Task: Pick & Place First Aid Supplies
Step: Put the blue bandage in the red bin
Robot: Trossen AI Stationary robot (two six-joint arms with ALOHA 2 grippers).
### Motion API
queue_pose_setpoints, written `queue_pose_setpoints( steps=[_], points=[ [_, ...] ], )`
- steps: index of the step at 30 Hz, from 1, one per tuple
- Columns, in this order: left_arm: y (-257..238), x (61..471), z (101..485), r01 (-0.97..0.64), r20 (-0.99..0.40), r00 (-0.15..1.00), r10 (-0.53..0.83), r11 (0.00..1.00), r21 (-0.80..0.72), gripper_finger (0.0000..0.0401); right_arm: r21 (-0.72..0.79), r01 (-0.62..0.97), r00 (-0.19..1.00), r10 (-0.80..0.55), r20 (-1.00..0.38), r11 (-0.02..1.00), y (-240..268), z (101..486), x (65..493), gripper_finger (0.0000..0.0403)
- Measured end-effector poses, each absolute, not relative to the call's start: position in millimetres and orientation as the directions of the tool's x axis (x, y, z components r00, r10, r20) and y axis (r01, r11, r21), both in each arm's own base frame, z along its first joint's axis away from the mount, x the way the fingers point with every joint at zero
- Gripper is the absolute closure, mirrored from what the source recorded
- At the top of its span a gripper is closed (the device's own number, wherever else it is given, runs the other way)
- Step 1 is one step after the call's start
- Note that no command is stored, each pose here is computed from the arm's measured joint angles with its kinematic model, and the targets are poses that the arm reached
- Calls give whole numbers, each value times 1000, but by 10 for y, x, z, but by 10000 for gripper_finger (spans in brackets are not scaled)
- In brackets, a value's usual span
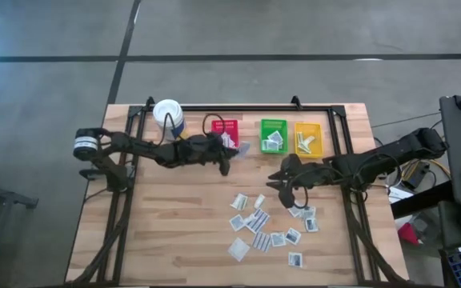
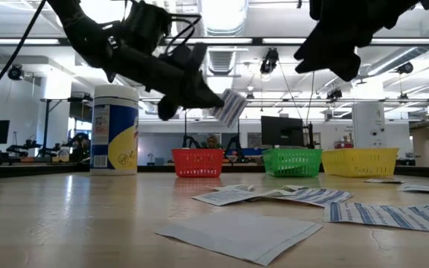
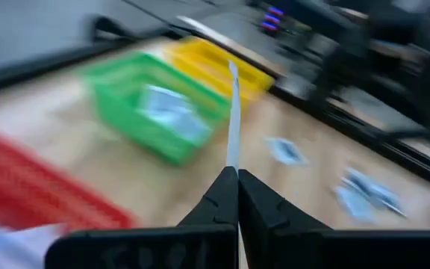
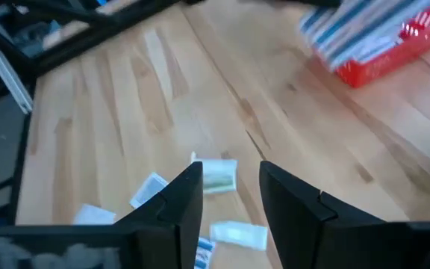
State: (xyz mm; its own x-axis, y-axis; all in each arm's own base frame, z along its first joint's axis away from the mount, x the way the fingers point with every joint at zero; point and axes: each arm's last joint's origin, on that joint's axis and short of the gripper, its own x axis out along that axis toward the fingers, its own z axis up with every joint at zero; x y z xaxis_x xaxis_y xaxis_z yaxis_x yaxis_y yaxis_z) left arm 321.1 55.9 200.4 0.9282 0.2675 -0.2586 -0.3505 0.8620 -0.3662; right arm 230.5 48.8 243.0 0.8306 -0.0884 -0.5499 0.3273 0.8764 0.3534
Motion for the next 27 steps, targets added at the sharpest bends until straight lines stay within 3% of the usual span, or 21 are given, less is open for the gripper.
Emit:
queue_pose_setpoints(
  steps=[4,17,27],
  points=[
    [673,3163,1971,-480,-263,874,409,810,-336,401,339,335,816,-91,-570,879,490,2370,2310,280],
    [813,3052,1856,-708,-294,706,645,664,-241,401,339,334,817,-91,-569,880,489,2361,2307,288],
    [865,3095,1616,-760,-347,648,678,605,-237,401,342,332,821,-91,-564,879,490,2367,2310,291]
  ],
)
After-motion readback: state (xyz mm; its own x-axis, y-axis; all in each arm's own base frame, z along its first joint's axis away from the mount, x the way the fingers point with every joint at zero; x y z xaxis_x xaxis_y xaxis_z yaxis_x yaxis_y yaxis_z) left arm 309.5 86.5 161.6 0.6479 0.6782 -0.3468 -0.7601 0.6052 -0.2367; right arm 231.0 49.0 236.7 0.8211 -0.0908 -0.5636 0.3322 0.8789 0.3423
